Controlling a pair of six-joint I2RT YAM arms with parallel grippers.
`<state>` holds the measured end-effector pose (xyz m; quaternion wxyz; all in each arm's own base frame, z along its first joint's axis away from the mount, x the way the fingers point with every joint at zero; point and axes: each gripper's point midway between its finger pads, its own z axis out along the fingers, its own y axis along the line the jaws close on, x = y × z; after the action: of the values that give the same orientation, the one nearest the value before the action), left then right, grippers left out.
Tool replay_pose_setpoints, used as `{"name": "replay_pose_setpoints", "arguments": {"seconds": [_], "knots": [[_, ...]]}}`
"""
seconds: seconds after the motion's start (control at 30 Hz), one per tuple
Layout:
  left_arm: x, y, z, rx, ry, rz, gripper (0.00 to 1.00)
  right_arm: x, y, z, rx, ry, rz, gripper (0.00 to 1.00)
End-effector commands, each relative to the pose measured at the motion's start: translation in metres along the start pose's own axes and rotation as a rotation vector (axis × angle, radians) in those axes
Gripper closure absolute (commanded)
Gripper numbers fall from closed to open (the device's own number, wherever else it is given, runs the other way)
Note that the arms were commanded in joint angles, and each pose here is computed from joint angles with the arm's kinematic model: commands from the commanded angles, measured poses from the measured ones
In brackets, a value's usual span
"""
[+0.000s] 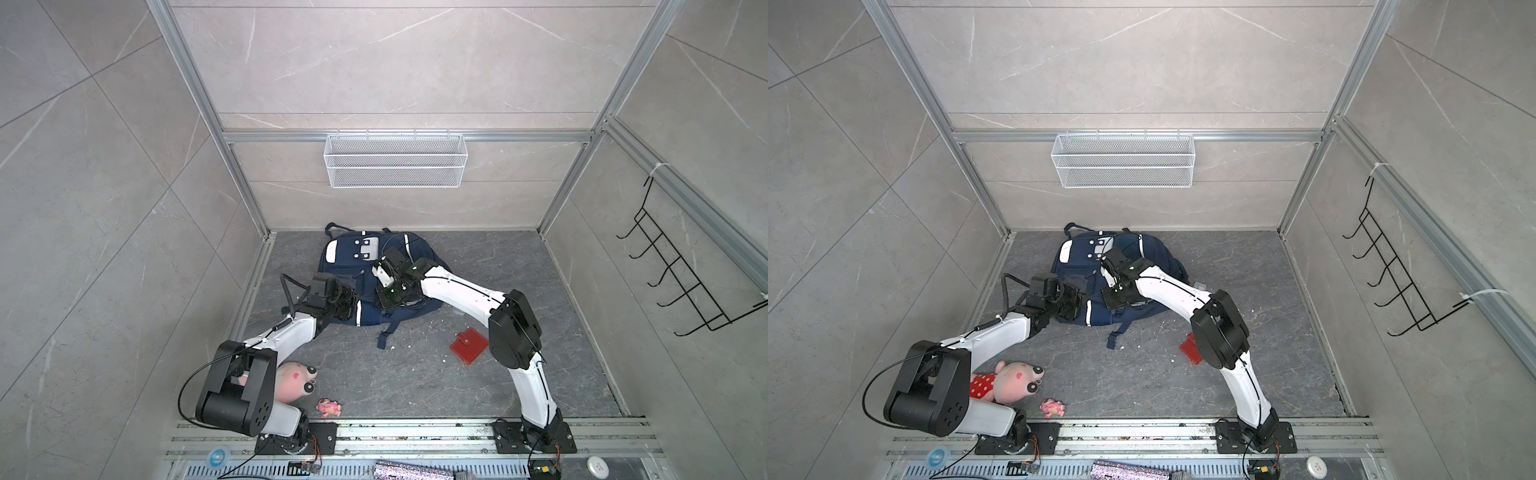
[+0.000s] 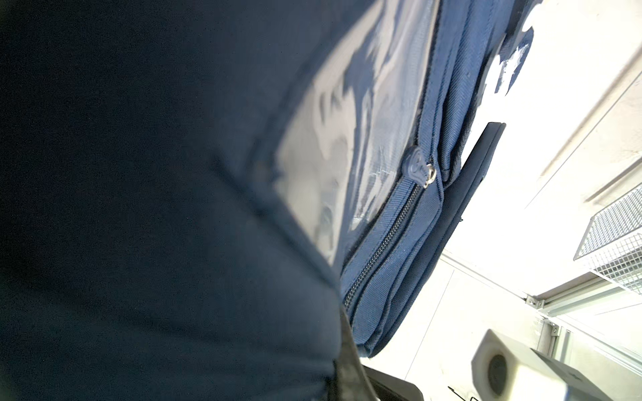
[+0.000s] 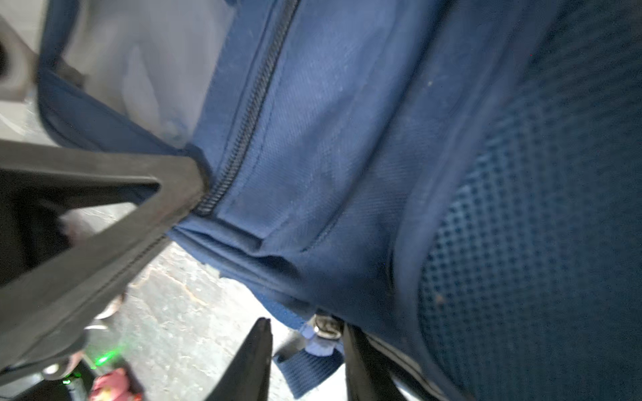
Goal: Pack the student bag
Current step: 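Drag the zipper pull along the bag with the right gripper while the left holds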
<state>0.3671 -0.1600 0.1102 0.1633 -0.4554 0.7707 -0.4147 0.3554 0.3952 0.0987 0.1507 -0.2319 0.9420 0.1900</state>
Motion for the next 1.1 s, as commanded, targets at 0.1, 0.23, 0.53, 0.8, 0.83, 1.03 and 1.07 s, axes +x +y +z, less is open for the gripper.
{"name": "replay_pose_setpoints", "arguments": {"seconds": [0.1, 0.23, 0.53, 0.8, 0.83, 1.03, 1.07], "knots": [[0.021, -0.05, -0.004, 0.149, 0.1, 0.027, 1.0, 0.009, -0.027, 0.019, 0.16, 0.047, -0.067, 0.61], [0.018, -0.051, -0.004, 0.157, 0.092, 0.019, 1.0, 0.011, -0.032, 0.022, 0.191, 0.059, -0.088, 0.63], [0.013, -0.053, -0.004, 0.157, 0.083, 0.018, 1.0, 0.012, -0.035, 0.026, 0.202, 0.067, -0.103, 0.87], [0.006, -0.05, -0.01, 0.147, 0.065, 0.021, 1.0, 0.017, -0.04, 0.019, 0.209, 0.059, -0.087, 1.0], [0.006, -0.049, -0.011, 0.145, 0.062, 0.025, 1.0, 0.016, -0.041, 0.017, 0.206, 0.051, -0.083, 1.0], [-0.004, -0.044, -0.017, 0.13, 0.035, 0.057, 1.0, 0.022, -0.053, 0.002, 0.203, 0.023, -0.043, 1.0], [-0.008, -0.042, -0.018, 0.128, 0.029, 0.059, 1.0, 0.023, -0.056, 0.0, 0.202, 0.02, -0.03, 1.0]]}}
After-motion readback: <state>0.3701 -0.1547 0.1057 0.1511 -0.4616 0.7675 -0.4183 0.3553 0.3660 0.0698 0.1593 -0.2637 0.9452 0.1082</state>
